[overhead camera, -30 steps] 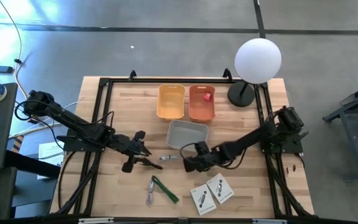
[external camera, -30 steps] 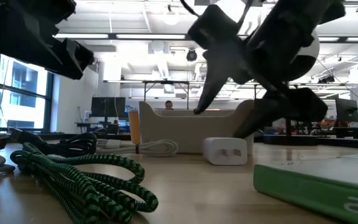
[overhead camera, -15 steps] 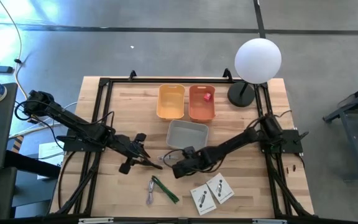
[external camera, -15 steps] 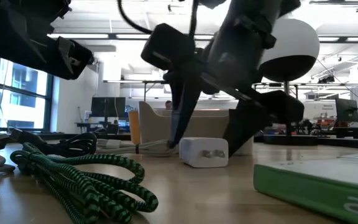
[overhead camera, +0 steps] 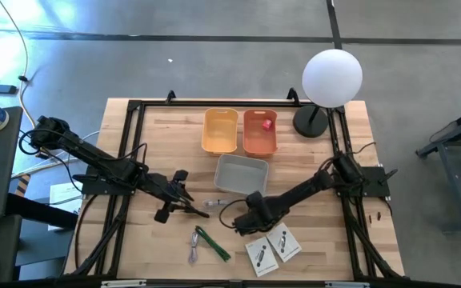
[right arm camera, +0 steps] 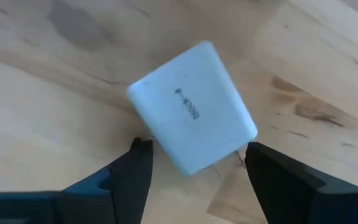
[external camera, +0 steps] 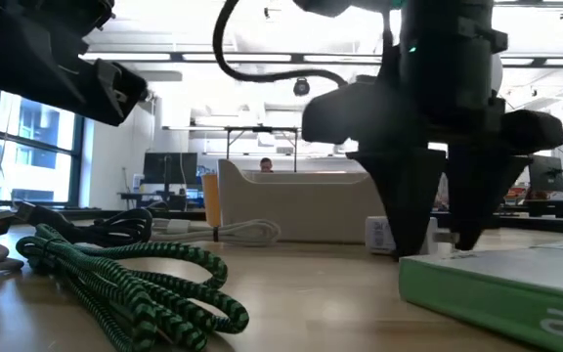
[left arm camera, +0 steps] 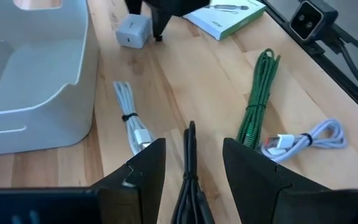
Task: Pick and place items into bin
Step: Put the white charger adapter into the orange bin
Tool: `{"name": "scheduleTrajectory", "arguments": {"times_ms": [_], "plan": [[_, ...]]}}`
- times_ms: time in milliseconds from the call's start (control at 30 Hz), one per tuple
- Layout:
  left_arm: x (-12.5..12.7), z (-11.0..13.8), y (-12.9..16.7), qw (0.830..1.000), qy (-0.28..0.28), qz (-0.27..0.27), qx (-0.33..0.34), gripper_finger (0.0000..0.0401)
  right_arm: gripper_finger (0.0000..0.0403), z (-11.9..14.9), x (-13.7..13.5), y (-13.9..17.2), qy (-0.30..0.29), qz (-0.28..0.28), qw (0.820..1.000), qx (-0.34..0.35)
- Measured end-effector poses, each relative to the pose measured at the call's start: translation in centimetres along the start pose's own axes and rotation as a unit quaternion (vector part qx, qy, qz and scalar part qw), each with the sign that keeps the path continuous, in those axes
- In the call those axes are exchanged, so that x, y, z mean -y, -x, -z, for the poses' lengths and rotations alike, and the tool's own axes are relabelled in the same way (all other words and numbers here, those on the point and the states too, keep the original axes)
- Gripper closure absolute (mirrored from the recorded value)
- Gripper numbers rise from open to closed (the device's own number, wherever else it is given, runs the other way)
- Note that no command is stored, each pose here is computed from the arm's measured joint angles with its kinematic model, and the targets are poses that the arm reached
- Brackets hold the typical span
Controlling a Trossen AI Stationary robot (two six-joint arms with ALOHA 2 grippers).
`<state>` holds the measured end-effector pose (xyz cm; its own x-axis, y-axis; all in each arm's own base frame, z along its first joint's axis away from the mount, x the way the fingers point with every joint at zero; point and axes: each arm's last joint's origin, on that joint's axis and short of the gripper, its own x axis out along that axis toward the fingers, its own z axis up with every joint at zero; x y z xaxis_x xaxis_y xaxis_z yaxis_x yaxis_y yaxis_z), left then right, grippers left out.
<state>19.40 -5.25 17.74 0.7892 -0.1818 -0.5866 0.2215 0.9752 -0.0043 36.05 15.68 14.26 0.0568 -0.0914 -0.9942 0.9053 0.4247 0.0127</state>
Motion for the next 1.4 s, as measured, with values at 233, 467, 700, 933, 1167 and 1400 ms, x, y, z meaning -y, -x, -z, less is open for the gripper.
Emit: {"name": "scheduleTrajectory", "arguments": {"times_ms": [233,467,700,933,1167,1400], "plan": [[0.0,0.0,0.0,1.0,0.003,-0.001,0.0,0.0251,0.0179,0.2,-0.3,0.0,0.028,-0.013,0.999,0.017],[0.0,0.0,0.0,1.0,0.013,0.0,0.0,0.0251,0.0174,0.3,-0.1,0.1,0.064,-0.006,0.998,0.001],[0.0,0.0,0.0,1.0,0.013,-0.001,0.0,0.0251,0.0151,-0.1,0.1,1.2,0.11,-0.016,0.994,0.019],[0.0,0.0,0.0,1.0,0.014,-0.001,0.001,0.0251,0.0137,-1.4,0.3,1.4,0.144,-0.01,0.989,0.025],[0.0,0.0,0.0,1.0,0.027,-0.001,0.001,0.0251,0.0139,-3.0,0.4,1.0,0.165,-0.003,0.986,0.024],[0.0,0.0,0.0,1.0,0.029,-0.002,0.001,0.0251,0.0139,-3.7,0.5,0.8,0.178,-0.003,0.984,0.01]]}}
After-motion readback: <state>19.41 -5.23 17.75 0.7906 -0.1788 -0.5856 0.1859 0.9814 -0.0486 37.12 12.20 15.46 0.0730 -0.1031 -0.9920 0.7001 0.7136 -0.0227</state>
